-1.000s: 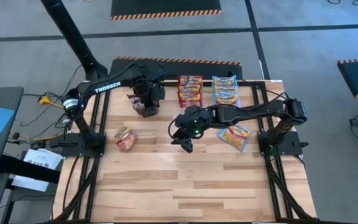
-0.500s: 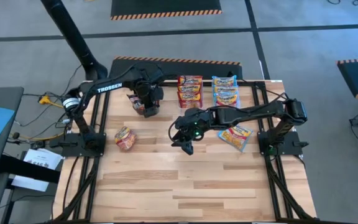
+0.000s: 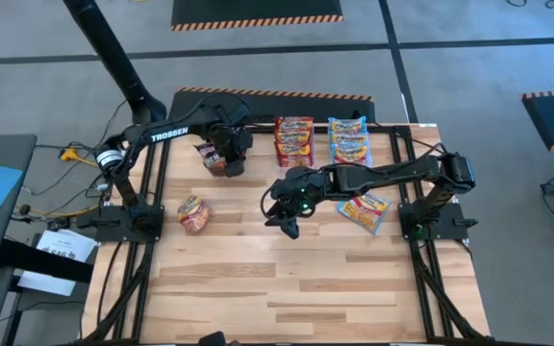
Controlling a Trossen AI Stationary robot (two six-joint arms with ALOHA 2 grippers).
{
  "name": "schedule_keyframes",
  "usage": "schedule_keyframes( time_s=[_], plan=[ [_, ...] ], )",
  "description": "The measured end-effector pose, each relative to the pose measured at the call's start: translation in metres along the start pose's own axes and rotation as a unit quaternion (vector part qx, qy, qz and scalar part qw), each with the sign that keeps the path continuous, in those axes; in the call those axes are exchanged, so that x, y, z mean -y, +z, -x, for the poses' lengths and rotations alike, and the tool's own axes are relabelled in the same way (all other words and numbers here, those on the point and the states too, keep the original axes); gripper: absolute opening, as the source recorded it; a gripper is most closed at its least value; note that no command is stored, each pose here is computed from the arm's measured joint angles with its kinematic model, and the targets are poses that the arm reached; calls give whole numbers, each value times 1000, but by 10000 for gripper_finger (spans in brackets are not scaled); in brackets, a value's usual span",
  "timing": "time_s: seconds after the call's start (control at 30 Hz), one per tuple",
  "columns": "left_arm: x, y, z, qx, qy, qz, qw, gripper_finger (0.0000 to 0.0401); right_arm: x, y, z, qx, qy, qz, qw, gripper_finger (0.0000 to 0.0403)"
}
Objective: Sort Maruchan noodles
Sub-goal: Put the black noodle pack into the black bin
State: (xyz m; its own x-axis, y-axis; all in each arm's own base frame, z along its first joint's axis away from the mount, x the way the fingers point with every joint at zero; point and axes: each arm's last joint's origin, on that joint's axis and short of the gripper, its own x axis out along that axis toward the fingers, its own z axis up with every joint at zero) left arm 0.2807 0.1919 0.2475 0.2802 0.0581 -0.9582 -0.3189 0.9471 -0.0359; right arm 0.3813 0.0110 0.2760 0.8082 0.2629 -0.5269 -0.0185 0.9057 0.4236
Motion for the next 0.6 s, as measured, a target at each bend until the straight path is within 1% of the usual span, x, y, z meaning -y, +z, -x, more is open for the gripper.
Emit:
schedule_keyframes(
  time_s=[0.17, 0.33, 0.4, 0.47, 0.6],
  plan=[
    [-1, -1, -9, -17, -18, 7, 1000, 125, 2, 0, 0, 9, -26, 0, 1000, 176],
    [-1, 1, -28, -43, -33, 8, 999, 125, 2, 0, 0, 5, -28, -2, 1000, 176],
    [-1, 2, -35, -49, -49, 10, 998, 125, 2, -1, 0, 0, -29, -3, 1000, 176],
    [-2, 3, -38, -48, -66, 10, 997, 125, 2, -2, 0, -1, -30, -3, 1000, 176],
    [-1, 5, -38, -44, -71, 3, 996, 125, 1, -2, 0, -1, -31, -2, 1000, 176]
  ],
)
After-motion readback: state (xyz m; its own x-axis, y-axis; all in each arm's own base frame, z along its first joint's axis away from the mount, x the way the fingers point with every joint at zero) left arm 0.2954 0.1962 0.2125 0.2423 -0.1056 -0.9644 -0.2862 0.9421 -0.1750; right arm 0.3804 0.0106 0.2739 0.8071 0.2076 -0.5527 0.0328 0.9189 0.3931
